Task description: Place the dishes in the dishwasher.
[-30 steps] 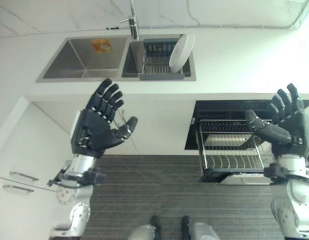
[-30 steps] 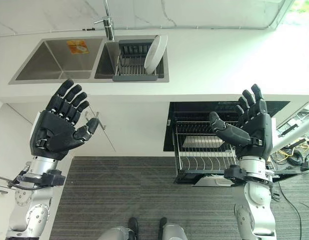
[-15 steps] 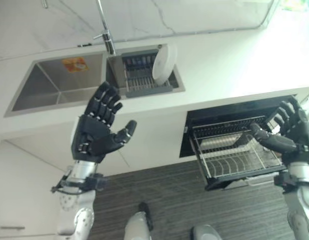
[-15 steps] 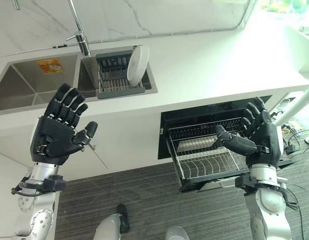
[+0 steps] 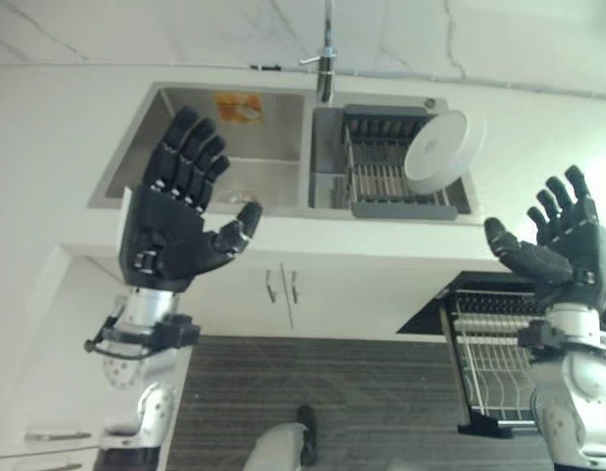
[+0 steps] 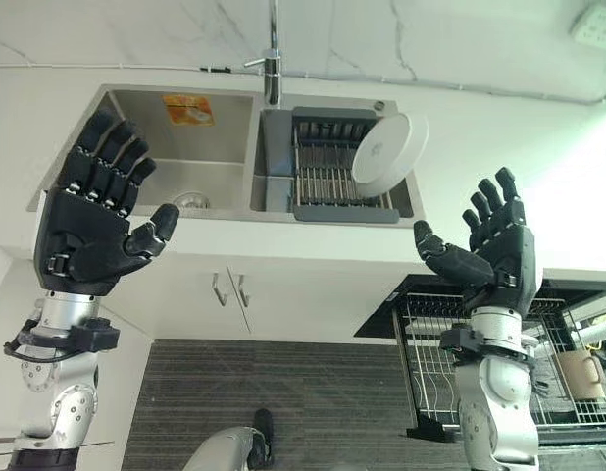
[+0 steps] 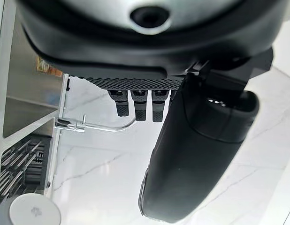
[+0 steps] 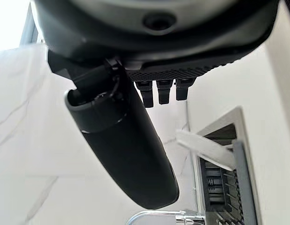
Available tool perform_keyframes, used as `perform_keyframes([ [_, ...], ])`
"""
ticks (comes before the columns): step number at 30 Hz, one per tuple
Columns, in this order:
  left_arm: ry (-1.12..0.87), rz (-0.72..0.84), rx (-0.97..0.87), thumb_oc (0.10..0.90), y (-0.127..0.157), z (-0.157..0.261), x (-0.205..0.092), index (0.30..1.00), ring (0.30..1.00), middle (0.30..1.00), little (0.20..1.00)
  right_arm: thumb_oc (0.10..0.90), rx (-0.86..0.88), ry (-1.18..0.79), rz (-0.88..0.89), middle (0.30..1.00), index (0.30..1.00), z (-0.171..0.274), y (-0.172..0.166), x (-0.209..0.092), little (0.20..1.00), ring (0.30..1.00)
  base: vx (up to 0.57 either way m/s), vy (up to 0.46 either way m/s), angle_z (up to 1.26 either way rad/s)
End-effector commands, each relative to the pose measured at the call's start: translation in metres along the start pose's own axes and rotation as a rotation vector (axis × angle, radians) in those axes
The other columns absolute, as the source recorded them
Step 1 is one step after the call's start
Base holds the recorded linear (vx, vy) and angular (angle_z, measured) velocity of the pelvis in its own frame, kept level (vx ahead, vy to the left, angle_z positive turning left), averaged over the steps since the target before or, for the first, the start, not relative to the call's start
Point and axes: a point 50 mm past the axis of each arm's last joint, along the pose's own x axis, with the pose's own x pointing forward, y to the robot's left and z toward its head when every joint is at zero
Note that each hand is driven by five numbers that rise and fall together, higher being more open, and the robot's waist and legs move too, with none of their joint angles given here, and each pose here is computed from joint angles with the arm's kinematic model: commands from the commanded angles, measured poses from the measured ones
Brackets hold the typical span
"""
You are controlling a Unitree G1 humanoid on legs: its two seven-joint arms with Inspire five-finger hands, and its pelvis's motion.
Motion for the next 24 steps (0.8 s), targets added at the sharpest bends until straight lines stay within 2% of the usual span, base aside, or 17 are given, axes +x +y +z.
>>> perform_keyframes([
  [1,-0.192,-0.136,0.099,0.8,-0.02,0.038,0.013,0.9,0.9,0.9,0.9,0.8,-0.032,-0.214,0.08,0.9,0.9,0.036,0.01,0.013,0.9,0.9,0.09,0.079,-0.06],
  [11,-0.157,-0.079,0.084,0.8,-0.015,0.032,0.013,0.9,0.9,0.9,0.9,0.8,-0.013,-0.215,0.156,0.9,0.9,0.041,0.004,0.02,0.9,0.9,0.14,-0.127,-0.11],
  [24,-0.123,-0.064,0.019,0.8,-0.021,0.021,0.012,0.9,0.9,0.9,0.9,0.8,0.083,-0.248,0.178,0.9,0.9,0.045,0.019,0.03,0.9,0.9,0.1,-0.08,0.0],
])
